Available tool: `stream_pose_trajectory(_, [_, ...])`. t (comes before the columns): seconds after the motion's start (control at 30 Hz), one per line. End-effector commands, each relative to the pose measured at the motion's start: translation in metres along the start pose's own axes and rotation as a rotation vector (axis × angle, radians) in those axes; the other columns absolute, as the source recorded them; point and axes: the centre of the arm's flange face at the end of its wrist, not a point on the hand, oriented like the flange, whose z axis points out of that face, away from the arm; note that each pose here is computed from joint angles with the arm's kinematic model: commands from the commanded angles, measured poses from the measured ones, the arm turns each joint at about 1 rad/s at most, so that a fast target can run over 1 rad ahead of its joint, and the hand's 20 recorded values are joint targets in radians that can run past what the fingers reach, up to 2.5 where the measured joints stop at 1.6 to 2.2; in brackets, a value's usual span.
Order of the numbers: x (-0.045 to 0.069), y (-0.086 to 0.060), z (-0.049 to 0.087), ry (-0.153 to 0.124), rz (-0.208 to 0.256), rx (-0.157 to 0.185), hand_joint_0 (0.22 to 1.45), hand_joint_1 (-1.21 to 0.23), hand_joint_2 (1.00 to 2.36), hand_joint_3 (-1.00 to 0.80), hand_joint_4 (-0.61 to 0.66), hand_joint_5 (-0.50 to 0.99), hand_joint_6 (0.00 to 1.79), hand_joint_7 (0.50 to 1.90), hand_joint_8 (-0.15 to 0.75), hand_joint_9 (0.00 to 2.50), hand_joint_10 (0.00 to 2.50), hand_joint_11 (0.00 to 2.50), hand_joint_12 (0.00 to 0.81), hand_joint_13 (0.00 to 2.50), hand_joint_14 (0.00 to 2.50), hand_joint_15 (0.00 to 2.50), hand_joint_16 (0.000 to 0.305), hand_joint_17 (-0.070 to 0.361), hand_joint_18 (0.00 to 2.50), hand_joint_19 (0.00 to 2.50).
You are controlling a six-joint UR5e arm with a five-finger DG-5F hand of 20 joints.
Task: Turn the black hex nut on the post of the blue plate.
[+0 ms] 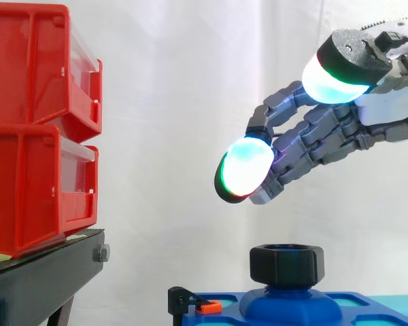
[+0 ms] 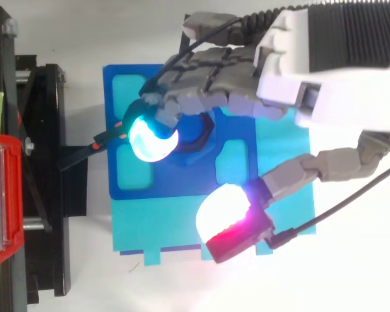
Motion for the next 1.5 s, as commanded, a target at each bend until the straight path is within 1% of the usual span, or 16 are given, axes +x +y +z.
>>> stream_pose_trajectory(0.0, [0.004, 0.005, 0.001, -0.001, -0.055, -0.010, 0.46, -0.47, 1.00, -0.50, 0.16, -0.20, 0.50, 0.73, 0.246, 0.46, 0.00, 0.00, 0.358, 0.29, 0.00, 0.02, 0.060, 0.135, 0.07, 0.02])
stream_pose_trajectory(0.17, [0.008, 0.010, 0.001, 0.001, -0.061, -0.010, 0.46, -0.46, 1.00, -0.50, 0.16, -0.20, 0.50, 0.73, 0.245, 0.47, 0.00, 0.00, 0.358, 0.29, 0.00, 0.01, 0.060, 0.135, 0.07, 0.03])
stream_pose_trajectory(0.2, [0.010, 0.010, 0.002, 0.000, -0.067, -0.004, 0.46, -0.46, 1.00, -0.50, 0.16, -0.20, 0.50, 0.73, 0.245, 0.47, 0.00, 0.00, 0.358, 0.29, 0.00, 0.01, 0.060, 0.135, 0.07, 0.03])
stream_pose_trajectory(0.27, [0.026, 0.001, 0.012, 0.021, -0.078, 0.015, 0.46, -0.46, 1.00, -0.50, 0.16, -0.20, 0.50, 0.73, 0.245, 0.47, 0.00, 0.00, 0.358, 0.29, 0.00, 0.01, 0.060, 0.135, 0.07, 0.03])
stream_pose_trajectory(0.3, [0.029, -0.001, 0.021, 0.030, -0.081, 0.019, 0.46, -0.46, 1.00, -0.50, 0.16, -0.20, 0.50, 0.73, 0.247, 0.47, 0.00, 0.00, 0.358, 0.29, 0.00, 0.02, 0.060, 0.135, 0.07, 0.03])
stream_pose_trajectory(0.33, [0.029, -0.001, 0.021, 0.030, -0.081, 0.019, 0.46, -0.46, 1.00, -0.50, 0.16, -0.20, 0.50, 0.73, 0.247, 0.47, 0.00, 0.00, 0.358, 0.29, 0.00, 0.01, 0.060, 0.134, 0.07, 0.03])
stream_pose_trajectory(0.37, [0.031, -0.003, 0.028, 0.042, -0.080, 0.018, 0.46, -0.46, 1.00, -0.50, 0.16, -0.20, 0.50, 0.73, 0.248, 0.47, 0.00, 0.00, 0.358, 0.29, 0.00, 0.02, 0.060, 0.134, 0.07, 0.02])
stream_pose_trajectory(0.4, [0.031, -0.002, 0.028, 0.052, -0.084, 0.017, 0.46, -0.46, 1.00, -0.50, 0.16, -0.20, 0.50, 0.73, 0.247, 0.47, 0.00, 0.00, 0.358, 0.29, 0.00, 0.02, 0.060, 0.135, 0.07, 0.03])
stream_pose_trajectory(0.47, [0.032, -0.003, 0.028, 0.059, -0.092, 0.021, 0.46, -0.45, 1.00, -0.50, 0.16, -0.20, 0.50, 0.73, 0.247, 0.47, 0.00, 0.00, 0.359, 0.29, 0.00, 0.02, 0.060, 0.134, 0.07, 0.03])
stream_pose_trajectory(0.57, [0.028, 0.000, 0.027, 0.058, -0.112, 0.022, 0.46, -0.45, 1.00, -0.50, 0.17, -0.20, 0.50, 0.73, 0.247, 0.47, 0.00, 0.00, 0.359, 0.30, 0.00, 0.01, 0.059, 0.133, 0.07, 0.02])
stream_pose_trajectory(0.73, [0.030, -0.002, 0.028, 0.064, -0.149, 0.025, 0.46, -0.45, 1.00, -0.50, 0.17, -0.19, 0.50, 0.73, 0.246, 0.48, 0.00, 0.00, 0.359, 0.30, 0.00, 0.02, 0.059, 0.133, 0.07, 0.02])
stream_pose_trajectory(0.97, [0.029, -0.006, 0.026, 0.076, -0.193, 0.035, 0.46, -0.44, 1.00, -0.50, 0.17, -0.19, 0.50, 0.73, 0.247, 0.48, 0.00, 0.00, 0.358, 0.30, 0.00, 0.01, 0.059, 0.133, 0.07, 0.03])
stream_pose_trajectory(1.03, [0.028, -0.007, 0.026, 0.079, -0.196, 0.036, 0.46, -0.44, 1.00, -0.50, 0.17, -0.19, 0.50, 0.73, 0.247, 0.48, 0.00, 0.00, 0.358, 0.30, 0.00, 0.02, 0.059, 0.133, 0.07, 0.03])
stream_pose_trajectory(1.2, [0.021, -0.018, 0.023, 0.095, -0.206, 0.046, 0.46, -0.44, 1.00, -0.50, 0.17, -0.19, 0.50, 0.73, 0.247, 0.48, 0.00, 0.00, 0.358, 0.30, 0.00, 0.02, 0.059, 0.133, 0.08, 0.03])
stream_pose_trajectory(1.33, [0.018, -0.023, 0.022, 0.096, -0.207, 0.046, 0.46, -0.44, 1.00, -0.50, 0.17, -0.19, 0.50, 0.73, 0.248, 0.48, 0.00, 0.00, 0.359, 0.30, 0.00, 0.01, 0.059, 0.133, 0.08, 0.03])
stream_pose_trajectory(1.47, [0.014, -0.029, 0.022, 0.102, -0.227, 0.046, 0.46, -0.44, 1.00, -0.50, 0.17, -0.19, 0.50, 0.73, 0.249, 0.48, 0.00, 0.00, 0.359, 0.31, 0.00, 0.02, 0.059, 0.133, 0.08, 0.03])
